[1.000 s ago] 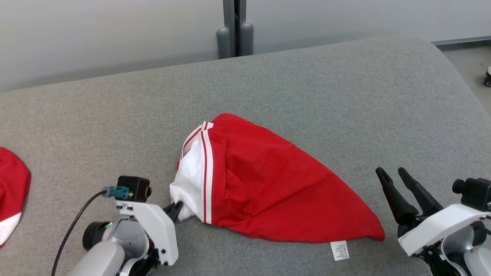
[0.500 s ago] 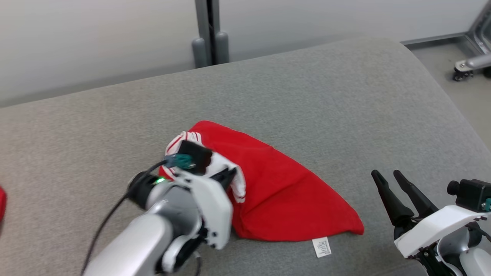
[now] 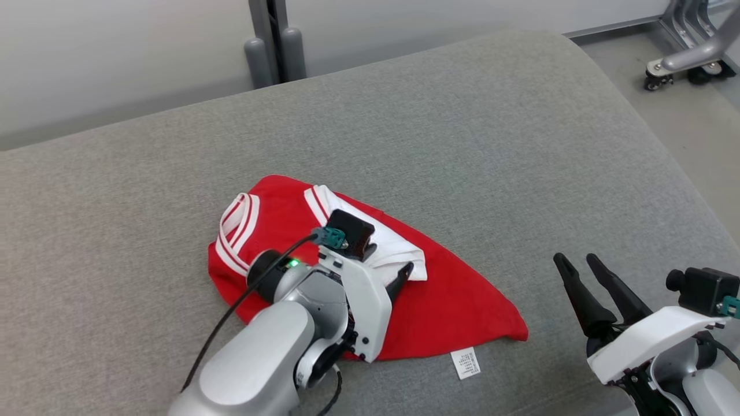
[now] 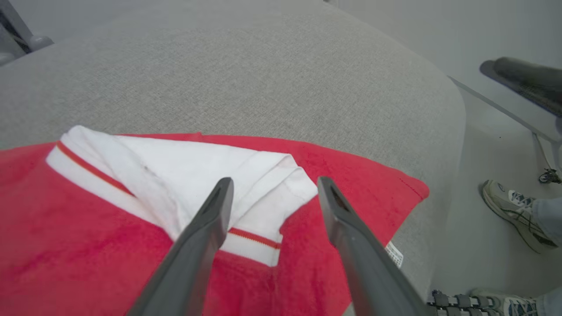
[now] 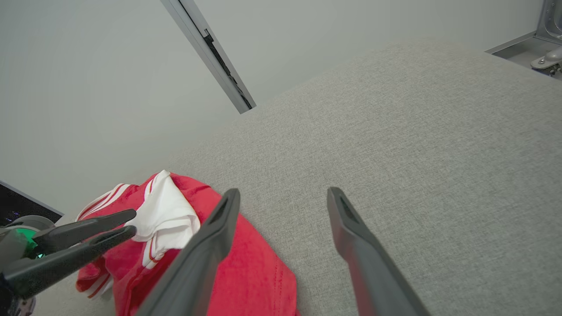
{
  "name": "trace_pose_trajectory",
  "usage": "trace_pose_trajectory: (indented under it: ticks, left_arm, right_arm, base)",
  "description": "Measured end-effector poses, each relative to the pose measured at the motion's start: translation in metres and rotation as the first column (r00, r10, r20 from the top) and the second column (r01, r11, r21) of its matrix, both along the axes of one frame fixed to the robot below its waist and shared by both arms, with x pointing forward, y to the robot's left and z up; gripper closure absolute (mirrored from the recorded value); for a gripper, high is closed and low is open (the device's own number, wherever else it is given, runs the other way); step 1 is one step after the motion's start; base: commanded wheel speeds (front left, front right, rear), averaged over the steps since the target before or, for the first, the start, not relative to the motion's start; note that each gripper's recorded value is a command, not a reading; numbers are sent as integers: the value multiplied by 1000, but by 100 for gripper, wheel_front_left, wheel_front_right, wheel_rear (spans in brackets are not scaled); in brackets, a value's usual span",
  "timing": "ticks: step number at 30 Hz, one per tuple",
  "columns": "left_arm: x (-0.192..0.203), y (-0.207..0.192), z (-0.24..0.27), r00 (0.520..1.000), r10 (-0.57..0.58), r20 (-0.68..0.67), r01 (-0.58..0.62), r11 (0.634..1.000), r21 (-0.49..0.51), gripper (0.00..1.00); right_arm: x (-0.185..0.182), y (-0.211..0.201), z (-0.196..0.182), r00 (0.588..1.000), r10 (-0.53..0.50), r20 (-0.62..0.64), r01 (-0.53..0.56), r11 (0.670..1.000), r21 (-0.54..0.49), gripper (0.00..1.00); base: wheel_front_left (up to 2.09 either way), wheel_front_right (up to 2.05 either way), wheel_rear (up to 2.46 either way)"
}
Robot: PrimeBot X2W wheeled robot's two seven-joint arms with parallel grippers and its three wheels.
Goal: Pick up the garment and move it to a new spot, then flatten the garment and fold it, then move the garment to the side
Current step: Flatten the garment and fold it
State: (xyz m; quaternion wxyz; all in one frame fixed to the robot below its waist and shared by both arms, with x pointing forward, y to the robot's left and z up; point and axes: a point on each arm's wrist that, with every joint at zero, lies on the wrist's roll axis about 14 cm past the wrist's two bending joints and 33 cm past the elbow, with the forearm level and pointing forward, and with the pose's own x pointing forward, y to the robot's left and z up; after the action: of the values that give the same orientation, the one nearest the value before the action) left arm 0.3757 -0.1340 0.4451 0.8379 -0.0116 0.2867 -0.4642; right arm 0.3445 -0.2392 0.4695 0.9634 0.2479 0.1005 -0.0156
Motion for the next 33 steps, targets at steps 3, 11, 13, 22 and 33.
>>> trace_pose_trajectory:
  ticks: [3, 11, 13, 22, 33]
  left_arm:
    - [10, 7, 9, 999, 37, 33, -36, 999, -20, 0]
    - [25, 33, 6, 991, 134, 21, -134, 991, 15, 0]
    - [22, 32, -1, 991, 130, -10, -130, 991, 33, 0]
    - [22, 29, -22, 990, 127, -61, -120, 988, 100, 0]
    - [27, 30, -15, 990, 133, -51, -129, 989, 75, 100]
  right_arm:
    - [0, 2, -4, 1000, 9, -9, -9, 1000, 1, 0]
    - [6, 16, -1, 999, 53, 2, -53, 999, 7, 0]
    - [7, 15, -1, 998, 56, 0, -56, 998, 4, 0]
    - [6, 12, -4, 999, 44, -12, -44, 999, 1, 0]
    - [11, 16, -5, 998, 56, -4, -56, 998, 7, 0]
  base:
    - [0, 0, 0]
    - [0, 0, 0]
    - [0, 0, 0]
    - [0, 0, 0]
    - [0, 0, 0]
